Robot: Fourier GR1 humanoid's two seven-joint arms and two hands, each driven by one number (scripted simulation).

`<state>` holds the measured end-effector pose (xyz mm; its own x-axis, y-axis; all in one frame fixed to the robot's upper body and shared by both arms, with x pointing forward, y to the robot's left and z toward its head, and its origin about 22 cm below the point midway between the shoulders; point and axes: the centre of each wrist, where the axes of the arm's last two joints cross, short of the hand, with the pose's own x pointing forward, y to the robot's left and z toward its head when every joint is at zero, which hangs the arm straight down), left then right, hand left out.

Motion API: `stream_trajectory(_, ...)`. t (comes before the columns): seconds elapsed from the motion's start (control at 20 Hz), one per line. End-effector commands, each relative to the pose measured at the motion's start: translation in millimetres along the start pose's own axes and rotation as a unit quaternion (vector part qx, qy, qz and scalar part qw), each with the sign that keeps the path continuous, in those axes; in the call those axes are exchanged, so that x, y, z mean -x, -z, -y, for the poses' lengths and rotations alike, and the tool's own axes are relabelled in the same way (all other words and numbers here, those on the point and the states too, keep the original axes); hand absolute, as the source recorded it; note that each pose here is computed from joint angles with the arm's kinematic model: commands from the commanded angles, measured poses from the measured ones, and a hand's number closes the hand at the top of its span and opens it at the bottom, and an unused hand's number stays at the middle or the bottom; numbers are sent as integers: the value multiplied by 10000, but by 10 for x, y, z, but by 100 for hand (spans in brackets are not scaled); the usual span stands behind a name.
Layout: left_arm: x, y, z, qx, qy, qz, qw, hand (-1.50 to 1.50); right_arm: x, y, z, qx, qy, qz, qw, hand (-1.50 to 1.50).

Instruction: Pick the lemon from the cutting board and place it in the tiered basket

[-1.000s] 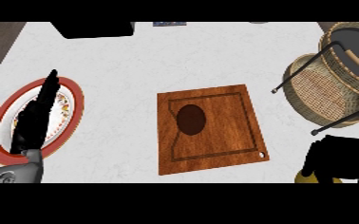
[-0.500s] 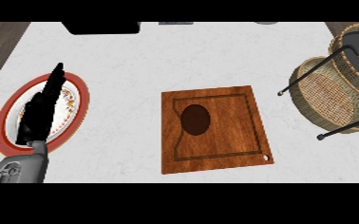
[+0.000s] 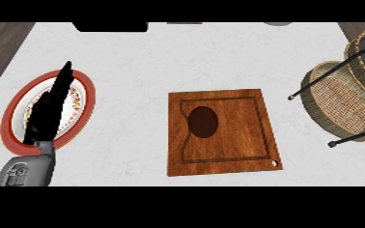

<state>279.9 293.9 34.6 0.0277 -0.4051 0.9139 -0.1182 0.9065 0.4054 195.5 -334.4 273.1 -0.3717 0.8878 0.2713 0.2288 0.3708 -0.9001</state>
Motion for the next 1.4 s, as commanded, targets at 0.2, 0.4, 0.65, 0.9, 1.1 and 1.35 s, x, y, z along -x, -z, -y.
stream_trajectory(0.2,-32,18,66,53,-49,75,9999,0,728,246,-72,181,-967,-312,9947,150)
stream_trajectory(0.4,0,42,-2,26,3,-1,10000,0,1051,370,57,18,-754,-77,9971,150)
stream_trajectory(0.65,-195,-40,-46,19,7,48,10000,0,1096,473,-330,-608,-564,83,9965,150)
stream_trajectory(0.9,-10,-68,170,51,-62,-8,10000,0,1429,491,-404,-903,-163,-47,9958,150)
stream_trajectory(1.1,-76,67,8,4,0,49,10000,0,1583,441,-633,-1385,876,-854,9828,150)
stream_trajectory(1.35,128,-5,-1,-96,-26,28,9999,0,1639,423,-675,-1446,881,-806,9823,-150)
